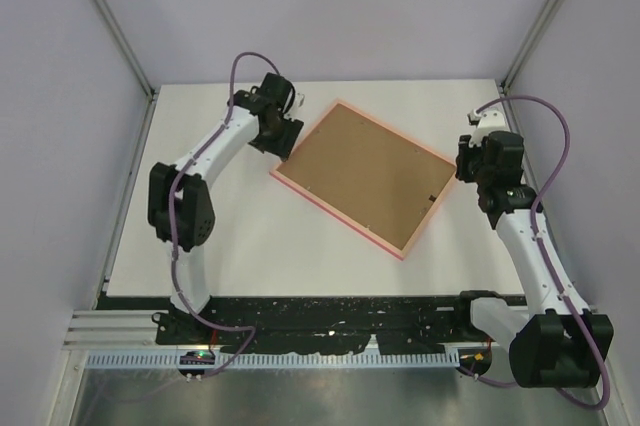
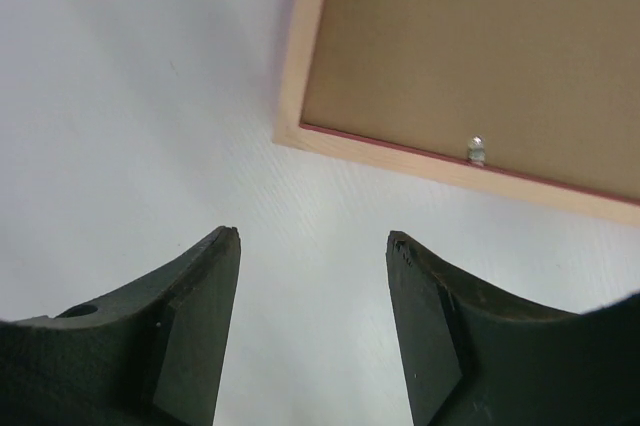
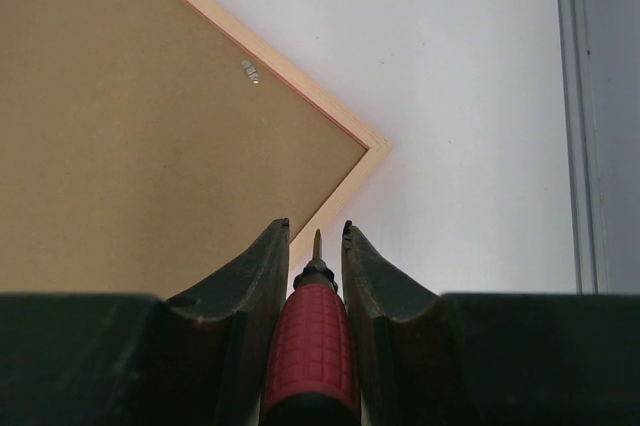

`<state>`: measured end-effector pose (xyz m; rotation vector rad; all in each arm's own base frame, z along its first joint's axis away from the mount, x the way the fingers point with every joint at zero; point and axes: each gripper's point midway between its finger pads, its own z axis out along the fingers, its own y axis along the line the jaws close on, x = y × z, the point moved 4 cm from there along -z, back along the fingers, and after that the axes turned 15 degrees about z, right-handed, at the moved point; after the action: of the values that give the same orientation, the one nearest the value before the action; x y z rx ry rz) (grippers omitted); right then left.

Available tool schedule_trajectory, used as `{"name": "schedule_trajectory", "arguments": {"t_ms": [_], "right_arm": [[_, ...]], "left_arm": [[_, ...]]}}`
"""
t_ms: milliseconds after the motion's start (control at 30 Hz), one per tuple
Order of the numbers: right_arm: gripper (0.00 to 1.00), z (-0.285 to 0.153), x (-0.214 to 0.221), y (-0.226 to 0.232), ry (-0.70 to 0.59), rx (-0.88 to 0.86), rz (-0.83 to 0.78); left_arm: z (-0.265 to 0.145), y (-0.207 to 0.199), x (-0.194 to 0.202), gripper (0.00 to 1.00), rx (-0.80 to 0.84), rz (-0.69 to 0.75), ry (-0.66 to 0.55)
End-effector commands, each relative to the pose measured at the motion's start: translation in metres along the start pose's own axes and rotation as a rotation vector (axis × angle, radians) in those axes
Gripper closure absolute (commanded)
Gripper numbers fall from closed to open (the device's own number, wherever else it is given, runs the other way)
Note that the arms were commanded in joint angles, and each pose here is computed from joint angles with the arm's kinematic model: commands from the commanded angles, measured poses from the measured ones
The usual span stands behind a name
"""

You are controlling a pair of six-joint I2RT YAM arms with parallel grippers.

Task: Take the photo out of the frame
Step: Adjust the photo frame at the center of the board.

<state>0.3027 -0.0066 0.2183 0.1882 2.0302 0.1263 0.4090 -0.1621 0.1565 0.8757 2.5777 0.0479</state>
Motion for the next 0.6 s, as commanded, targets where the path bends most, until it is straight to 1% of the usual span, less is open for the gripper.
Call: {"name": "schedule_trajectory", "arguments": {"t_ms": [0, 33, 67, 133, 233, 300, 333, 400, 500, 533, 567], "right_arm": [[0.92, 0.011, -0.014, -0.021, -0.008, 0.149, -0.062], [0.92, 0.012, -0.019, -0.026, 0.000, 0.181, -0.076], [0.92, 0.019, -0.016, -0.034, 0.035, 0.226, -0.121], [0.92, 0.023, -0.023, -0.043, 0.056, 0.292, -0.179], [0.92, 0.027, -0.044, -0.049, 0.060, 0.332, -0.279], [0.92, 0.029, -0.058, -0.053, 0.088, 0.358, -0.352], [0.92, 0.030, -0.057, -0.057, 0.133, 0.379, -0.397], [0.92, 0.038, -0.064, -0.064, 0.182, 0.422, -0.452], [0.92, 0.063, -0.063, -0.073, 0.275, 0.472, -0.509], [0.92, 0.066, -0.062, -0.076, 0.308, 0.491, -0.517], [0.92, 0.079, -0.058, -0.078, 0.344, 0.506, -0.526]], "left_arm": [[-0.048, -0.054, -0.016, 0.36, -0.028, 0.246, -0.195], [-0.048, -0.068, -0.011, 0.36, -0.032, 0.317, -0.192], [-0.047, -0.083, -0.005, 0.36, -0.024, 0.377, -0.179], [-0.043, -0.108, 0.006, 0.36, 0.002, 0.476, -0.150], [-0.036, -0.139, 0.019, 0.37, 0.067, 0.553, -0.122], [-0.029, -0.153, 0.027, 0.39, 0.107, 0.581, -0.098], [-0.025, -0.157, 0.031, 0.40, 0.120, 0.589, -0.089], [-0.019, -0.165, 0.039, 0.42, 0.137, 0.608, -0.071], [-0.010, -0.169, 0.050, 0.43, 0.153, 0.622, -0.049], [-0.007, -0.169, 0.054, 0.44, 0.159, 0.621, -0.043], [-0.005, -0.170, 0.056, 0.44, 0.163, 0.623, -0.043]]}}
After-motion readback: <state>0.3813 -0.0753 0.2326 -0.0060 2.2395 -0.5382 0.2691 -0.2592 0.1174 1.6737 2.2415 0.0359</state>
